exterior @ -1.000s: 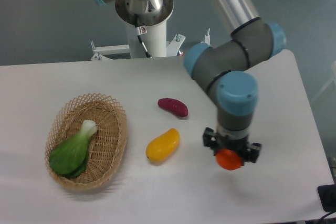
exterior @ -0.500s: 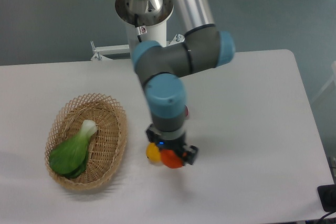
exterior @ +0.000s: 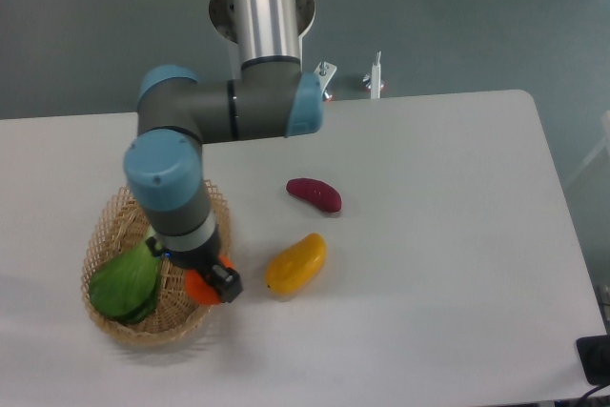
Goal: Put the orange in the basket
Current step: 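Lower the orange into the basket beside the bok choy and open gripper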
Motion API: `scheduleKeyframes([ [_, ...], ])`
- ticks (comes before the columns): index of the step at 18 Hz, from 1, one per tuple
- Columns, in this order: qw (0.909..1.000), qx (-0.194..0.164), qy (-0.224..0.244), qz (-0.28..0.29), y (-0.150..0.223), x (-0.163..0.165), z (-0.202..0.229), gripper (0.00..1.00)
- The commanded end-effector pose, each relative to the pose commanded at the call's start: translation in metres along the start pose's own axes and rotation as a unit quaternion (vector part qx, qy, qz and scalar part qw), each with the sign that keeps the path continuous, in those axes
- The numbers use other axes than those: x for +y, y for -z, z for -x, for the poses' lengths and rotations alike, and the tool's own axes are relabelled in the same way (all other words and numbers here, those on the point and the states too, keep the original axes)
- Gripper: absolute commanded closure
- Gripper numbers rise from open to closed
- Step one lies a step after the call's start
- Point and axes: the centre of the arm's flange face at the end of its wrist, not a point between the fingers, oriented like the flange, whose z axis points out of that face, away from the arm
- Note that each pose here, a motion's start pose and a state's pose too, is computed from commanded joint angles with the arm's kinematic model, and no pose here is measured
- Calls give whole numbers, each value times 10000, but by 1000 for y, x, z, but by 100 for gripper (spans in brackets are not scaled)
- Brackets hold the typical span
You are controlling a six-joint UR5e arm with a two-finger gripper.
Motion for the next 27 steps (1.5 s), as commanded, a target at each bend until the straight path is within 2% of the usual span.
scheduleKeyframes([
  [2,10000,37,52,-9,0,-6,-10,23],
  [4,9994,235,207,-160,-4,-13,-17,20],
  [7,9984,467,194,-242,-18,-24,-29,20],
  [10,9975,543,380,-251,-24,-30,-34,20],
  [15,9971,598,428,-213,-33,-34,-34,17],
  [18,9971,592,420,-208,-35,-34,-34,7],
  [19,9971,598,428,-213,-35,-34,-34,0],
  [23,9958,691,482,-371,-26,-36,-36,0],
  [27,9949,632,637,-465,-13,-34,-29,0],
])
